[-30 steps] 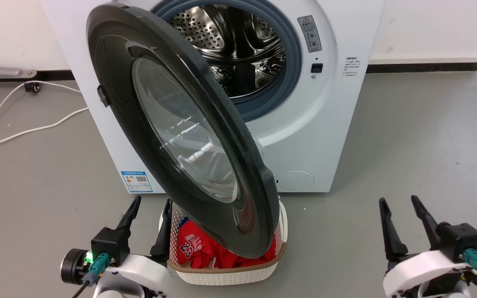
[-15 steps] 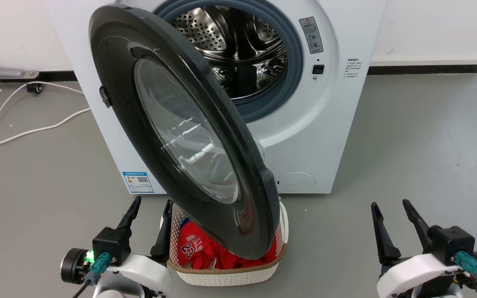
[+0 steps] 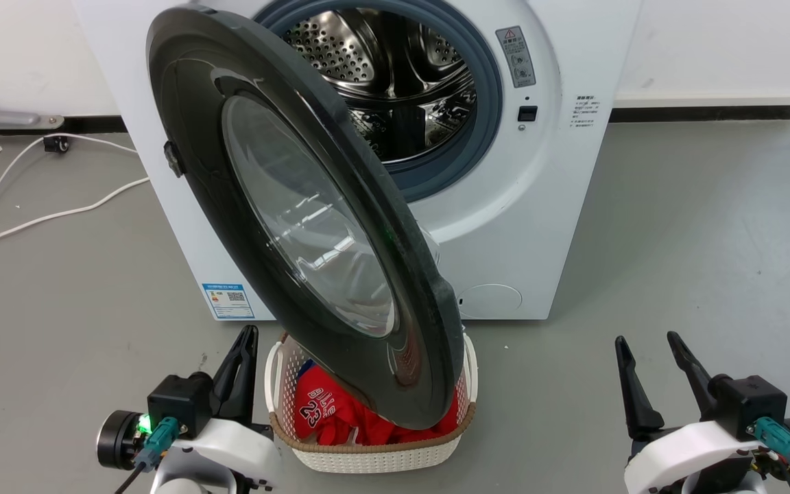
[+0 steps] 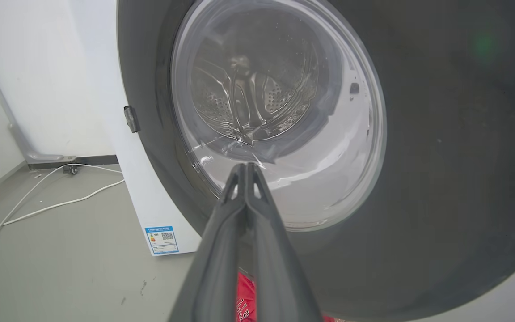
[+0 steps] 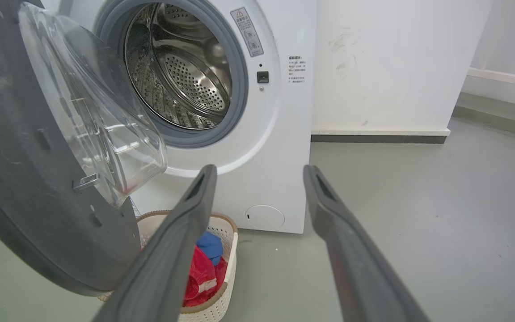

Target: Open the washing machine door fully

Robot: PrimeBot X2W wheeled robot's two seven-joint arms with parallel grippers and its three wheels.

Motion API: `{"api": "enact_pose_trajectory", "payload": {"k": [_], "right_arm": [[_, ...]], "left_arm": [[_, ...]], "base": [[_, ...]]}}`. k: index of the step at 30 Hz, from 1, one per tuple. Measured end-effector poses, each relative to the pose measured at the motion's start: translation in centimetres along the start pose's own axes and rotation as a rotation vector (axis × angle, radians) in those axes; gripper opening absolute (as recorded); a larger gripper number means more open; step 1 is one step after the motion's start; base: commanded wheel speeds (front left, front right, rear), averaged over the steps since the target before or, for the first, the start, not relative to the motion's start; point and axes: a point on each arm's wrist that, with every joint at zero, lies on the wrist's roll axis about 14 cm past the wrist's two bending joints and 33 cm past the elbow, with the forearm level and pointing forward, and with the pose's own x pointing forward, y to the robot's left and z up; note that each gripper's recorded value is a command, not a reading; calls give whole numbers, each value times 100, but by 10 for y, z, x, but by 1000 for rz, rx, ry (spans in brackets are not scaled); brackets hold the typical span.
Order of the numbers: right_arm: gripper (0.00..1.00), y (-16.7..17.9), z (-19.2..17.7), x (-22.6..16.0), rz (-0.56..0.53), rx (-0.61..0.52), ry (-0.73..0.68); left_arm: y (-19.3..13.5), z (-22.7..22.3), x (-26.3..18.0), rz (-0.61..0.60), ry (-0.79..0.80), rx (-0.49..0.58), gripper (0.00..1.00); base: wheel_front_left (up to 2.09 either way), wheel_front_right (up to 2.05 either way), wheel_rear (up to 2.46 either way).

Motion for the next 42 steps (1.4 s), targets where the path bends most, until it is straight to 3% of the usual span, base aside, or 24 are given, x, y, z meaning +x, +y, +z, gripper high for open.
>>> {"api": "enact_pose_trajectory", "payload": {"k": [8,15,21,26,33,42], "right_arm": [[100,1,0,0,1,5,0],[100,2,0,0,5,11,1],[100,2,0,-1,4,14,-2],[100,2,-1,-1,3,21,1],[100,-2,-5,-3,-8,23,10],[100,-5,-8,-4,-19,25,20]], "left_arm": [[3,46,15,22,-142,-2,0],[-4,135,26,16,-407,17,0],[-35,209,19,-69,-627,36,0],[-78,243,10,-205,-711,25,0],[-154,231,-1,-464,-616,-75,0],[-234,155,-23,-721,-283,-169,0]], "base": [[0,0,0],[0,0,0],[0,0,0],[0,0,0],[0,0,0],[0,0,0]]}}
